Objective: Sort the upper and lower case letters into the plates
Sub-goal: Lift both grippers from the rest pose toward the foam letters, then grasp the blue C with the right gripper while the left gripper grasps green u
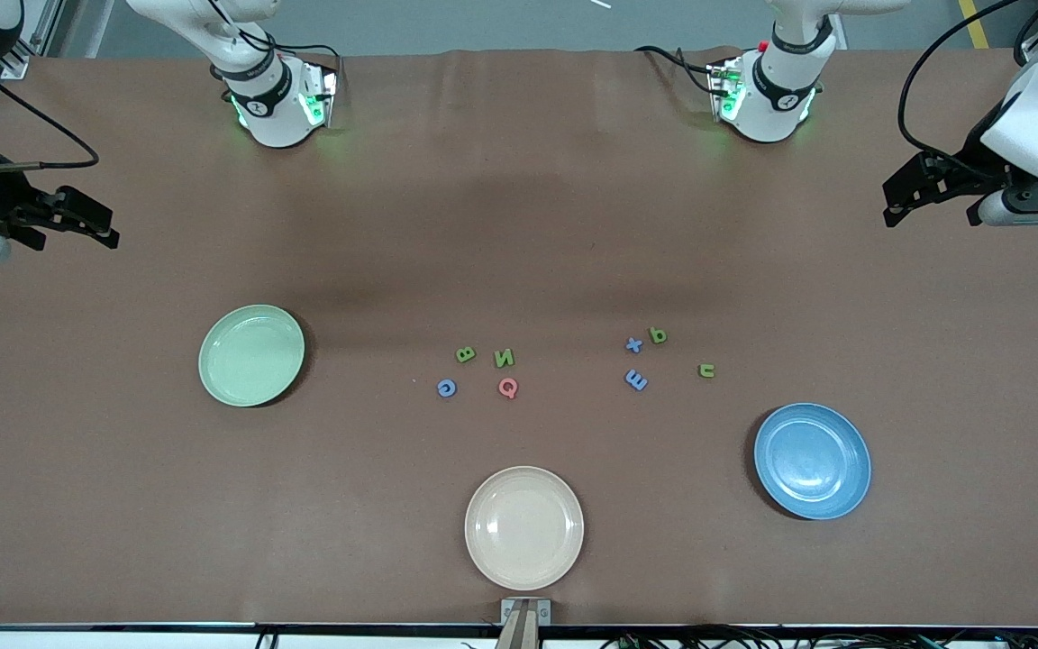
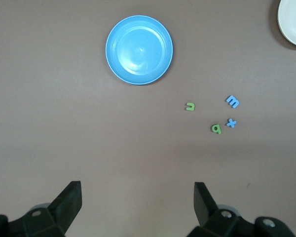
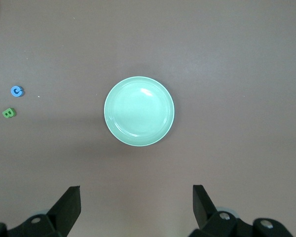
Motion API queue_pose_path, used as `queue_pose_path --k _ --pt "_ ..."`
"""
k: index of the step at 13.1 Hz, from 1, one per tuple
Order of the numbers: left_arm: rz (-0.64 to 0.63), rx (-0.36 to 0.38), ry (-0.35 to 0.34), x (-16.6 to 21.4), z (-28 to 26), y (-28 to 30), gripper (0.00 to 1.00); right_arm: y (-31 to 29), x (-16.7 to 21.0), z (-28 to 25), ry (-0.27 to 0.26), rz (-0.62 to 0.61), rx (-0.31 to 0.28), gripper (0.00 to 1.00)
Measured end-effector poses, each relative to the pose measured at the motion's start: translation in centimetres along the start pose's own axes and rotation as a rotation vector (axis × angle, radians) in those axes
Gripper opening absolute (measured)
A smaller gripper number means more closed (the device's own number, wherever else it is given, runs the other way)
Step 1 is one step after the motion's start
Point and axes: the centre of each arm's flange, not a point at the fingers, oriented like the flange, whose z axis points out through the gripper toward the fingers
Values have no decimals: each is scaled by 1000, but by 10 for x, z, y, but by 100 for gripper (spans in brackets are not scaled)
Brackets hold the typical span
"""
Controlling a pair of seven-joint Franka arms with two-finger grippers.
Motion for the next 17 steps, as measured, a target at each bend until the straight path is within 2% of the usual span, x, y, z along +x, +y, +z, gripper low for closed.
queue_pose_path --k 6,8,10,13,14,17 --pt "-1 -1 2 2 -2 -1 100 0 0 -1 2 0 0 100" --pt "4 1 -27 9 13 3 100 0 1 -6 13 0 0 100" --pt "19 3 -65 24 45 13 100 2 14 12 -3 4 0 100" --pt "56 -6 -62 45 116 37 100 3 58 92 -105 8 3 100" --pt "63 -10 -53 48 141 45 100 -8 68 111 -117 33 2 100" --pt "68 -26 -8 51 213 52 100 -97 85 138 -71 236 6 100"
